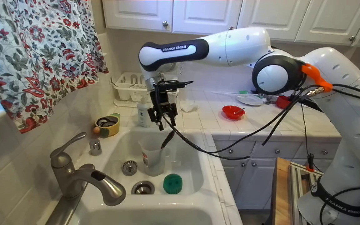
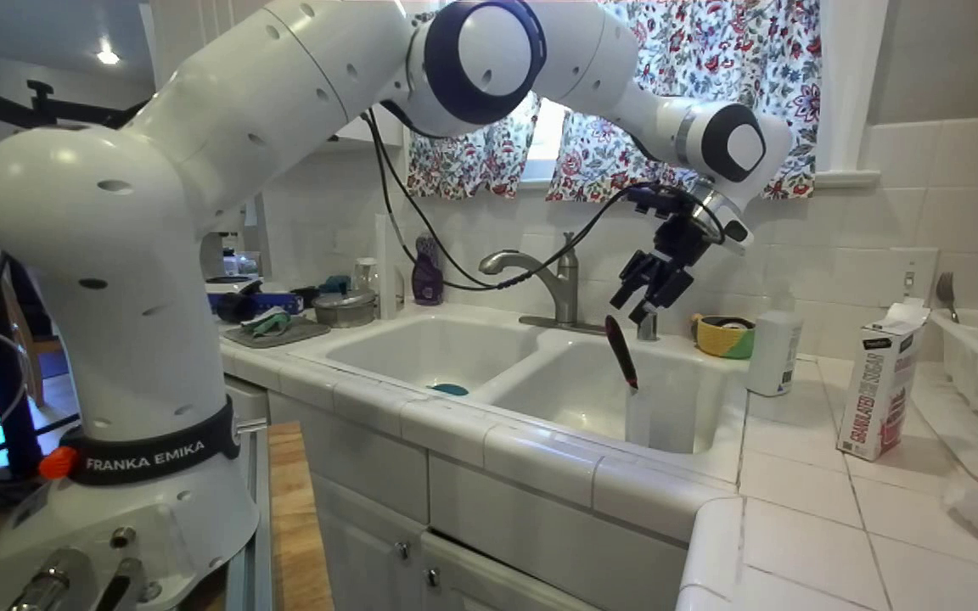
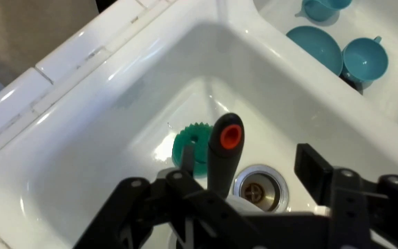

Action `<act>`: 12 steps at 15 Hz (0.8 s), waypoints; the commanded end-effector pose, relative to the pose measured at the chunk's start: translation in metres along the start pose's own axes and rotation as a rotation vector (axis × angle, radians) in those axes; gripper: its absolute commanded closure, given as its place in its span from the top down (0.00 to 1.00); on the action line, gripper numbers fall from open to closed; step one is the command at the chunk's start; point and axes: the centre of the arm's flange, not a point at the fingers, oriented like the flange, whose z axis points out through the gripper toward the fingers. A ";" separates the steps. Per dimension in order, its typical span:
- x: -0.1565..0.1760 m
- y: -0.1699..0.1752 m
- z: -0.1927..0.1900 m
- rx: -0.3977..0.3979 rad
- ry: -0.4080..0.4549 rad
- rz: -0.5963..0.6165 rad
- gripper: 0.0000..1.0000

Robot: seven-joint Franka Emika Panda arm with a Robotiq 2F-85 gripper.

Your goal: Use the black spatula to stir the contents in the jug.

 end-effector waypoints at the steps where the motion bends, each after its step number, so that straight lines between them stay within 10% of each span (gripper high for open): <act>1: -0.032 0.002 -0.019 -0.019 0.154 -0.030 1.00; 8: -0.090 0.036 -0.056 -0.060 0.529 -0.065 1.00; 12: -0.112 0.060 -0.064 -0.130 0.535 -0.190 1.00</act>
